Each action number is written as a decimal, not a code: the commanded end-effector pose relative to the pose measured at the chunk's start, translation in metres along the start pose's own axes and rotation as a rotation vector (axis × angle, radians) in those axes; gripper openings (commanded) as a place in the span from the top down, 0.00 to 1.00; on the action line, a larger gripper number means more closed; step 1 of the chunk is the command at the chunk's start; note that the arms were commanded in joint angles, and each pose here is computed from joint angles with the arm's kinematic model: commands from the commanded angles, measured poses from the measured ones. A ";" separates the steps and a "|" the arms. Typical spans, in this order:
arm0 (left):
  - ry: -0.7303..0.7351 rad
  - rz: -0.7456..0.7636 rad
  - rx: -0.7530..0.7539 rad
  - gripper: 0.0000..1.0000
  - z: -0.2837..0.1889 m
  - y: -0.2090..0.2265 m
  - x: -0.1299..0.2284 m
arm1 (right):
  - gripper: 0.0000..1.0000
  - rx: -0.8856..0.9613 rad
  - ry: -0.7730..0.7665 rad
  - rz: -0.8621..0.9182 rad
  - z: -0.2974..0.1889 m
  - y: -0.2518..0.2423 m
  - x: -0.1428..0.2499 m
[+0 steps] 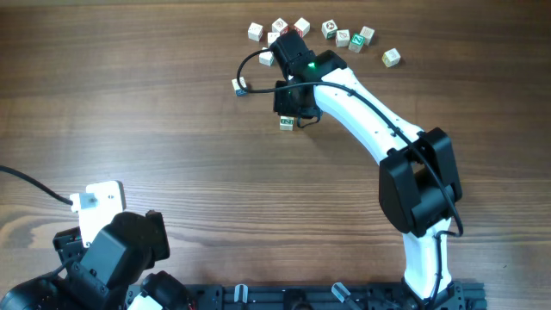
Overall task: Form a tower
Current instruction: 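Lower the W block onto the top of the stack, then align the W block on the red-A block and settle it down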
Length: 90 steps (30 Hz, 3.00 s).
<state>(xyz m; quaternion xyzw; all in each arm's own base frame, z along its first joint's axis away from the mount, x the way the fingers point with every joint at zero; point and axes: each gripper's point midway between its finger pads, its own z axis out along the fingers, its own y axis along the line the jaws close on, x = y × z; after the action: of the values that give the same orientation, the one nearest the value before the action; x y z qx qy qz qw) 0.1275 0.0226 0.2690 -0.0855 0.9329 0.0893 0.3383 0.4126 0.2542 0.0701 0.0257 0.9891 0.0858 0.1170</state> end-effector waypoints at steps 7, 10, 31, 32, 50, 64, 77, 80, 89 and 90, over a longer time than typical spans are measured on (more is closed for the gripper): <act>-0.008 -0.021 -0.007 0.00 0.000 0.002 -0.001 | 0.72 0.011 -0.041 -0.079 -0.002 0.012 -0.004; -0.008 -0.021 -0.007 0.00 0.000 0.002 -0.001 | 0.72 0.019 -0.042 -0.076 -0.002 0.010 -0.004; -0.008 -0.021 -0.007 0.00 0.000 0.002 -0.001 | 0.23 0.010 -0.050 -0.050 -0.002 0.012 -0.006; -0.008 -0.021 -0.007 0.00 0.000 0.002 -0.001 | 0.13 0.012 -0.048 -0.050 -0.002 0.012 -0.005; -0.008 -0.021 -0.007 0.00 0.000 0.002 -0.001 | 0.01 0.011 0.003 0.085 0.015 0.005 0.012; -0.008 -0.021 -0.007 0.00 0.000 0.002 -0.001 | 0.03 0.072 0.003 -0.004 0.032 0.010 0.028; -0.008 -0.021 -0.007 0.00 0.000 0.002 -0.001 | 0.33 0.089 -0.001 0.003 0.031 0.007 0.028; -0.008 -0.021 -0.007 0.00 0.000 0.002 -0.001 | 0.39 0.089 -0.001 0.006 0.031 0.007 0.027; -0.008 -0.021 -0.007 0.00 0.000 0.002 -0.001 | 0.28 0.101 -0.006 0.027 0.031 0.005 0.027; -0.008 -0.021 -0.007 0.00 0.000 0.002 -0.001 | 0.23 0.104 -0.008 0.032 0.031 0.004 0.027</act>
<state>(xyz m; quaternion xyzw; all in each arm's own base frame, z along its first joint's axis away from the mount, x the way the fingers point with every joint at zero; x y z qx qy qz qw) 0.1275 0.0226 0.2690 -0.0855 0.9329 0.0893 0.3383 0.3943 0.2739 0.0468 0.0338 0.9903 0.0580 0.1215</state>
